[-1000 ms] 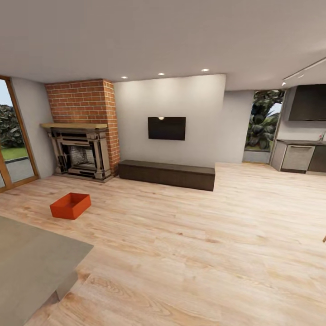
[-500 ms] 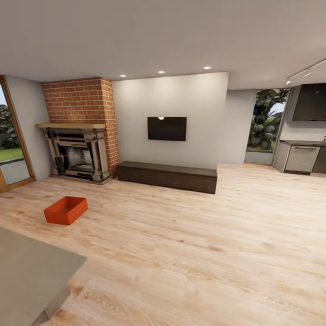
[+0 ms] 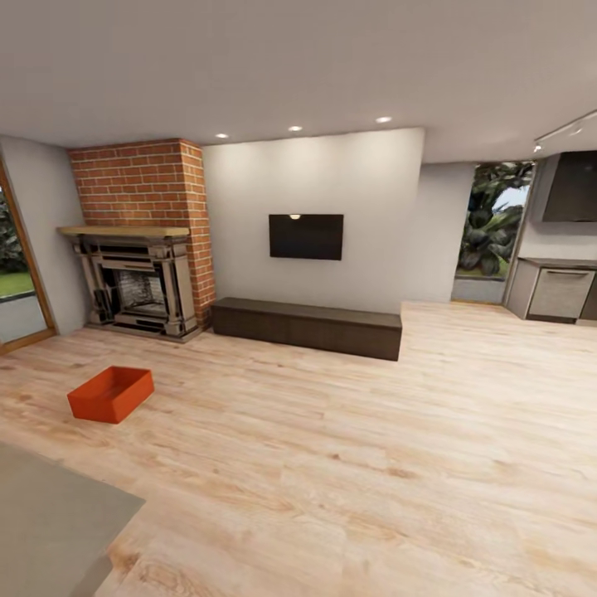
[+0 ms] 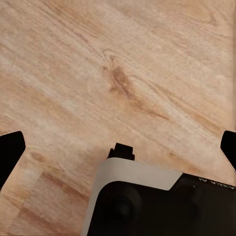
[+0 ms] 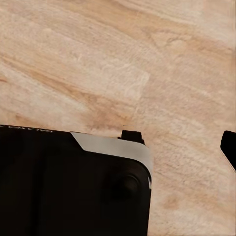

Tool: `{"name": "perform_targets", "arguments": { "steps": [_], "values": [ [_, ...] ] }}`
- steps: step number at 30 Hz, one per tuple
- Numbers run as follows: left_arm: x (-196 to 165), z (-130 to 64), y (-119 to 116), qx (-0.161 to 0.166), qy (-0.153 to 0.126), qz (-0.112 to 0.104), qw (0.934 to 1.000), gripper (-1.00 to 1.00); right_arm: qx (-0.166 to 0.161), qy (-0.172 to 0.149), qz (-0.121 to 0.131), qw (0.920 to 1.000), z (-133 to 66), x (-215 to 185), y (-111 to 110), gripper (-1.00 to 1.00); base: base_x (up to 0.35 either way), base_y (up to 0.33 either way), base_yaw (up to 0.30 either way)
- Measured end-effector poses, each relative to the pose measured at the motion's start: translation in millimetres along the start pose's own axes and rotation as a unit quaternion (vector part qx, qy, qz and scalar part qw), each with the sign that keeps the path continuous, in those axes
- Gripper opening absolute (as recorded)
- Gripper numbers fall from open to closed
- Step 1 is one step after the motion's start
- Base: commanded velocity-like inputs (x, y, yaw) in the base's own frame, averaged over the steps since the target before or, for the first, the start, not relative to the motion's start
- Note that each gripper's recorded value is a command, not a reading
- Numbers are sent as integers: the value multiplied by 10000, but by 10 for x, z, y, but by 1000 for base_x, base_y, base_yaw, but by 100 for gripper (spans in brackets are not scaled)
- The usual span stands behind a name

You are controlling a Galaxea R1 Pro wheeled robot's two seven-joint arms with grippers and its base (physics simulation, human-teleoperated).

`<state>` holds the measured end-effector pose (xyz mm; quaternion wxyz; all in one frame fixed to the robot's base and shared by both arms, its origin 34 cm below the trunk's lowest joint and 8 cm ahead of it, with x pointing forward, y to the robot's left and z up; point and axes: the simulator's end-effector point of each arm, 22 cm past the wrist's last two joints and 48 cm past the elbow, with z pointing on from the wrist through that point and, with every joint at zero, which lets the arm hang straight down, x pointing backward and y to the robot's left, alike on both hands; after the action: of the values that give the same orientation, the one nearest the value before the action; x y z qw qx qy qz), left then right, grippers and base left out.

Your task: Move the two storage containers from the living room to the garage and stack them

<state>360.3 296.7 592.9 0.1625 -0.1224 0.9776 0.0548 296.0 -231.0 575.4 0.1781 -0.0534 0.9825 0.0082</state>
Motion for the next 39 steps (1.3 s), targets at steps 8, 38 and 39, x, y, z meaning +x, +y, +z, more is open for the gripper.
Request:
{"name": "perform_targets", "arguments": {
  "steps": [8, 38, 39],
  "values": [
    [0, 0, 0, 0, 0, 0, 10000, 100, 1, 0, 0, 10000, 0, 0, -1, 100, 321, 0, 0],
    [3, -1, -10, 7, 2, 0, 10000, 100, 4, 0, 4, 10000, 0, 0, -2, 100, 321, 0, 0],
    [3, -1, -11, 7, 2, 0, 10000, 100, 5, 0, 3, 10000, 0, 0, -2, 100, 321, 0, 0]
  ]
}}
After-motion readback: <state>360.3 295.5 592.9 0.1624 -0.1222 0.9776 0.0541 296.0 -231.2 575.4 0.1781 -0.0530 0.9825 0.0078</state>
